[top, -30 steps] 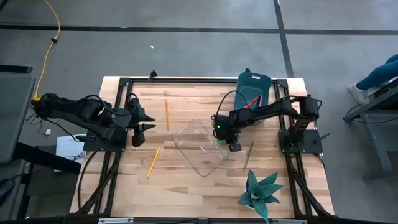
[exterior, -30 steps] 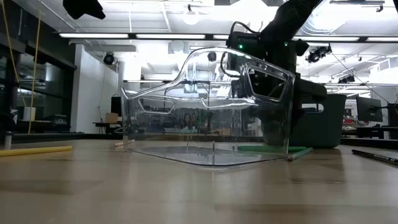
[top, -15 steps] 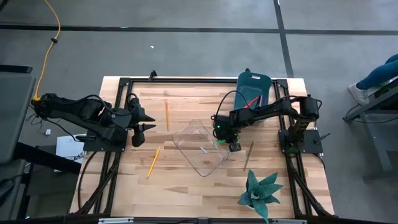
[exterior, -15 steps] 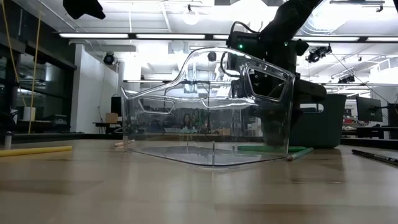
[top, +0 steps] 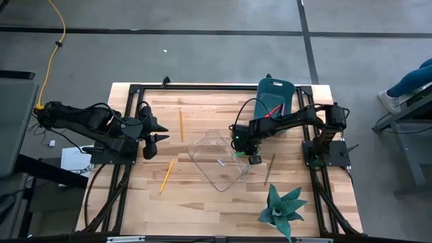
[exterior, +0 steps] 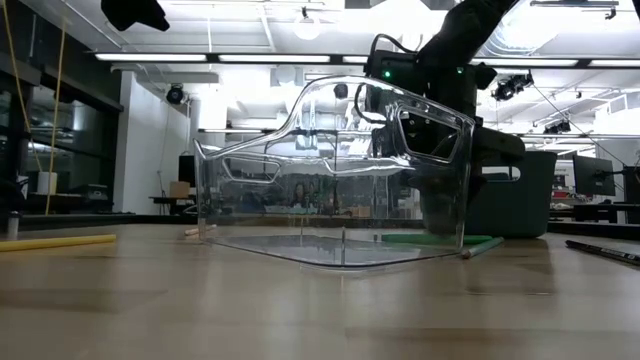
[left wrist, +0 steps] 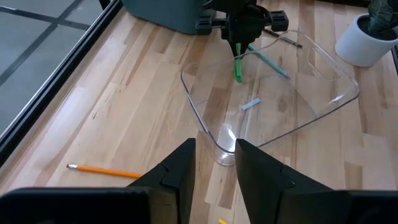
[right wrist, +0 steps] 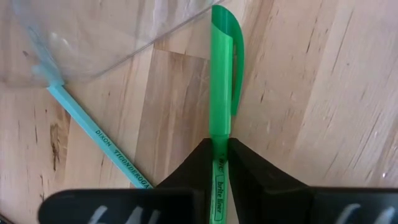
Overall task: Sort pens & pencils
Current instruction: Put the green pen into the blue bin
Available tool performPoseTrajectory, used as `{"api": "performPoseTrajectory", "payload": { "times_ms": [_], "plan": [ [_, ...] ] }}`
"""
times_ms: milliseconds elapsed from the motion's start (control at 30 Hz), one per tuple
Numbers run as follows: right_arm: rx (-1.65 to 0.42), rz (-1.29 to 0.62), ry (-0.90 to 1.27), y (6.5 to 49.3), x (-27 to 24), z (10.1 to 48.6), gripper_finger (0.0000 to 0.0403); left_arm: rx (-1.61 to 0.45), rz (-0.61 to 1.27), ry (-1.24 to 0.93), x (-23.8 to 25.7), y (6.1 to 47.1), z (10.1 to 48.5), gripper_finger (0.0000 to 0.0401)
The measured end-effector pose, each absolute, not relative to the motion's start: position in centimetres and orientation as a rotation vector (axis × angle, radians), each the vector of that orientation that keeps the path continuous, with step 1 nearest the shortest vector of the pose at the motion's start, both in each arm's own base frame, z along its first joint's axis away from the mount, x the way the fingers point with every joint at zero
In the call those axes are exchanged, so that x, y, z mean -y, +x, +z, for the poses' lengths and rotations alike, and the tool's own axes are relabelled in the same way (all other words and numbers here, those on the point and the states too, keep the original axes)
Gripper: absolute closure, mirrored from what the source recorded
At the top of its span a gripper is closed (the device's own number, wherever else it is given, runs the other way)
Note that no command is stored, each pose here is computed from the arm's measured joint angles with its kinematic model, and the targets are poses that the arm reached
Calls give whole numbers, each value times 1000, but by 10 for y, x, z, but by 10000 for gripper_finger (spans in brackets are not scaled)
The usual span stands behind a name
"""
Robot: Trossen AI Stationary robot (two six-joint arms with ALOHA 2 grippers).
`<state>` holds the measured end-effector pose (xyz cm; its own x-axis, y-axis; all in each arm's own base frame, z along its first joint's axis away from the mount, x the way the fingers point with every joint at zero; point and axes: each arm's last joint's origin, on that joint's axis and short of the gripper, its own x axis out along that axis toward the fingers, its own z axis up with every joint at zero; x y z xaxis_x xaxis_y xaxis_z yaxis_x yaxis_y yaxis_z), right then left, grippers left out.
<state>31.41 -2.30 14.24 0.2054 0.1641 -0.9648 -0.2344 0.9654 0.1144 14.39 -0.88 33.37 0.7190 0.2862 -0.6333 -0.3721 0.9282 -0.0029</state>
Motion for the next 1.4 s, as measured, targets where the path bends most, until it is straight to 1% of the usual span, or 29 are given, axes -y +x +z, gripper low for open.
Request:
{"api": "performPoseTrajectory", "payload": {
  "times_ms": [767,1400],
  "plan": [
    [-1330,288,-81,314,23,142,375,-677,364,-130,9,144,334,300],
    [-1311,249,-74,317,24,143,375,-677,364,-130,9,144,334,300]
  ]
}}
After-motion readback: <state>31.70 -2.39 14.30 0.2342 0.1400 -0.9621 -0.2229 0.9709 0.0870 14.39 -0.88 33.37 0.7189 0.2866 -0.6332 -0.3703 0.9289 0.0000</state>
